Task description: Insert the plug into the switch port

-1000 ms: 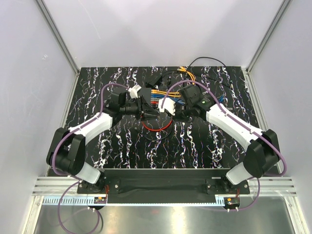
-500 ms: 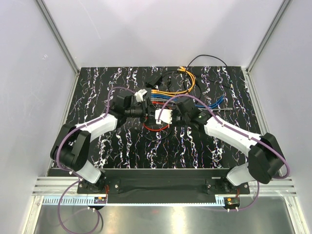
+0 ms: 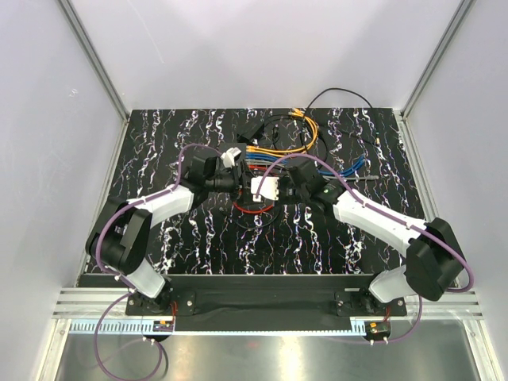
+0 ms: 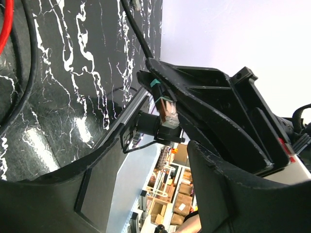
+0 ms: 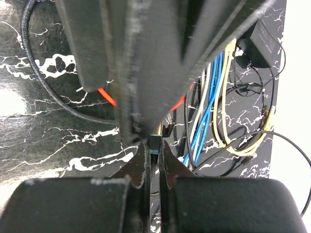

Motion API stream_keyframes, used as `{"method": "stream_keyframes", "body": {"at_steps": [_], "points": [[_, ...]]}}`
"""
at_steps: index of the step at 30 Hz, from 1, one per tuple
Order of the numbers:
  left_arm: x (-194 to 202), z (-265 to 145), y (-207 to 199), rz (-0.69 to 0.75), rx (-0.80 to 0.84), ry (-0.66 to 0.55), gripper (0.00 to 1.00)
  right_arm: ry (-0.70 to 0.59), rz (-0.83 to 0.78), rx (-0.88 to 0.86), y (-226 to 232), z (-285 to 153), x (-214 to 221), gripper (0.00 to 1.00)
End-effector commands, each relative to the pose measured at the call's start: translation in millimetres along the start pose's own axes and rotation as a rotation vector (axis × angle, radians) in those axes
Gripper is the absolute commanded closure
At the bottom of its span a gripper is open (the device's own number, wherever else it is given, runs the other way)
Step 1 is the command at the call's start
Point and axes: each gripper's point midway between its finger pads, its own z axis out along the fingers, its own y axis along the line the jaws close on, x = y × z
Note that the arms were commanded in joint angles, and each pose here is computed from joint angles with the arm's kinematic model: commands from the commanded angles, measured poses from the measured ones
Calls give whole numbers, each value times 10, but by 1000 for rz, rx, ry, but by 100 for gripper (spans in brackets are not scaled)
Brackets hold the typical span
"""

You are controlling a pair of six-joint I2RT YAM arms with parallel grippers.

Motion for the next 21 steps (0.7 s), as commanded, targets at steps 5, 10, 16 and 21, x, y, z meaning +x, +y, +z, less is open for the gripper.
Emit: {"method": "stream_keyframes", "body": {"at_steps": [5,10,16,21], "points": [[-22,-14,-249,69,88,-5,39,-85,-48,-20,-7,-141,-243,100],[-3,-27,-222,57,80,-13,39,-87,-60,-8,-22,-167,-248,100],[-12,-2,-180,16,64,-9,43,-110,-110,27,-30,-193,-271,100],[23,18,-194,-4,81,9,50,-116,-150,46,-15,-166,-285,100]]}}
